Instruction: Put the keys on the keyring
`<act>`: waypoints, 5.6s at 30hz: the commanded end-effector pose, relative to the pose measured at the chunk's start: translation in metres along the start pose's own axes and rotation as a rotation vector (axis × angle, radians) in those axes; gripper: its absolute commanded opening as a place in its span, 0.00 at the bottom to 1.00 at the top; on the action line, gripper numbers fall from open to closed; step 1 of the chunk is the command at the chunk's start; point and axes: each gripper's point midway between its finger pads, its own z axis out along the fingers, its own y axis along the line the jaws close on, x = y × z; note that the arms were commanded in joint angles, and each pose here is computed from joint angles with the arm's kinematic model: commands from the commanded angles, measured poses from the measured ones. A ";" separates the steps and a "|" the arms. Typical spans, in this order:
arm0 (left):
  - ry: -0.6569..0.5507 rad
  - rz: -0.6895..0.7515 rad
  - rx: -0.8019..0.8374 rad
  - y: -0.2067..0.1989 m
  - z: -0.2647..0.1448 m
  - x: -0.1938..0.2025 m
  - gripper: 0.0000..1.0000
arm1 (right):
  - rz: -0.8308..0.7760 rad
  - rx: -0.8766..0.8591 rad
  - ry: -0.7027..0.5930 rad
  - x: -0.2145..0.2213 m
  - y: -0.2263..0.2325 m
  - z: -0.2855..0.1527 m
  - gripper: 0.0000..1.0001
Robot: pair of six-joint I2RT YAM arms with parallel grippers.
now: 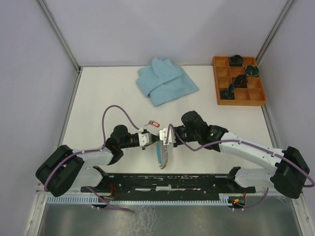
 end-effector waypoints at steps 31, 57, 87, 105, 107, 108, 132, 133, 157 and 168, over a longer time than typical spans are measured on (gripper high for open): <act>-0.057 0.070 -0.003 0.011 0.007 -0.020 0.03 | -0.012 0.004 -0.057 -0.018 -0.004 -0.003 0.01; -0.056 0.068 -0.001 0.010 0.007 -0.019 0.03 | -0.016 0.037 -0.047 -0.016 -0.007 -0.010 0.01; -0.066 0.070 0.019 0.007 0.007 -0.021 0.03 | -0.009 0.013 -0.048 -0.014 -0.005 -0.001 0.01; -0.069 0.067 0.024 0.007 0.008 -0.022 0.03 | -0.004 -0.017 -0.059 -0.016 0.000 0.001 0.01; -0.066 0.066 0.021 0.007 0.007 -0.021 0.03 | -0.007 0.000 -0.055 -0.017 -0.003 -0.003 0.01; -0.067 0.066 0.021 0.007 0.007 -0.021 0.03 | -0.007 0.000 -0.055 -0.016 -0.002 -0.004 0.01; -0.067 0.040 0.035 0.006 0.010 -0.025 0.03 | -0.010 -0.071 -0.055 -0.014 0.004 0.011 0.01; -0.067 0.038 0.036 0.006 0.010 -0.025 0.03 | -0.011 -0.075 -0.059 -0.016 0.005 0.012 0.01; -0.051 0.056 -0.037 0.015 0.007 -0.021 0.03 | 0.020 -0.060 -0.008 -0.019 -0.004 0.007 0.09; -0.059 0.065 -0.042 0.014 0.005 -0.023 0.03 | 0.026 -0.016 0.036 -0.011 -0.006 -0.007 0.24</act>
